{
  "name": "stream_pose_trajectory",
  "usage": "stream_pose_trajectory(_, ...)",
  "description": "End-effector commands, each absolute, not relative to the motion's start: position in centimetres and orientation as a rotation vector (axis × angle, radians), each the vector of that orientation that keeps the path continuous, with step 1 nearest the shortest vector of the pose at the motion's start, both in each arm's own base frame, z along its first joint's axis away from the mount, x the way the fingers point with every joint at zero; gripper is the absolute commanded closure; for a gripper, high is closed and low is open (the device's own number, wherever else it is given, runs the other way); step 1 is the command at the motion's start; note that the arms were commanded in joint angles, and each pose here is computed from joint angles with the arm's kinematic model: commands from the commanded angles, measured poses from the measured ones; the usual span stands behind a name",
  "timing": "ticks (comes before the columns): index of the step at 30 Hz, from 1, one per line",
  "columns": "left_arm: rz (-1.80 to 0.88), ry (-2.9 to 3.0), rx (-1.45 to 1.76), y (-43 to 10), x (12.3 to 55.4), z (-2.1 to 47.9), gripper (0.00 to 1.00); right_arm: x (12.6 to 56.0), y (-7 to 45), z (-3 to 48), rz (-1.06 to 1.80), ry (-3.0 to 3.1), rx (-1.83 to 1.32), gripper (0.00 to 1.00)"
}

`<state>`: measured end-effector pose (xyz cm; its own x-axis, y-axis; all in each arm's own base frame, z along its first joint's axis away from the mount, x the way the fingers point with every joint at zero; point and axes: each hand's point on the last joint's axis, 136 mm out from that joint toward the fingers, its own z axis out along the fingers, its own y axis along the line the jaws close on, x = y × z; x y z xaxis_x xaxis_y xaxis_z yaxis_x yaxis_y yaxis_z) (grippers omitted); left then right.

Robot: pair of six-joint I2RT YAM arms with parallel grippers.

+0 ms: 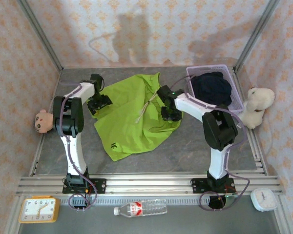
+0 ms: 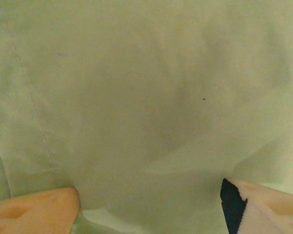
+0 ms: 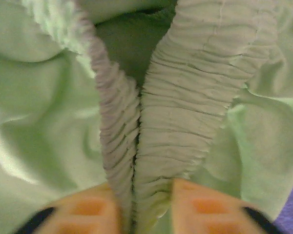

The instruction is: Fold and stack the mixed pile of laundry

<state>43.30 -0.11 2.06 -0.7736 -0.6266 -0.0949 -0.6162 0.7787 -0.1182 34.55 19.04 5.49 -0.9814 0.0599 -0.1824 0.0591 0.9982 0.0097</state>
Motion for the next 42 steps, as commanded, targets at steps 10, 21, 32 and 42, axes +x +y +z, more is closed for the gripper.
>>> stream_pose_trajectory(10, 0.027, 2.934, -1.049, 3.0, 42.8, -1.4, 0.28, 33.5, 10.2, 12.6, -0.112, 2.844, 0.303, 1.00)
stream_pose_trajectory(21, -0.081, 2.941, -0.863, 2.1, 44.9, 3.3, 0.12, 35.5, 9.6, 10.9, 0.157, 2.841, 0.599, 0.52)
stream_pose_trajectory(32, -0.367, 2.751, -0.738, -3.6, 39.7, 13.5, 0.08, 33.4, 9.4, 9.9, -0.019, 2.859, 0.526, 0.55)
stream_pose_trajectory(42, -0.475, 2.682, -1.017, -8.8, 32.3, 6.6, 0.10, 32.2, 7.7, 9.1, -0.140, 2.855, 0.544, 1.00)
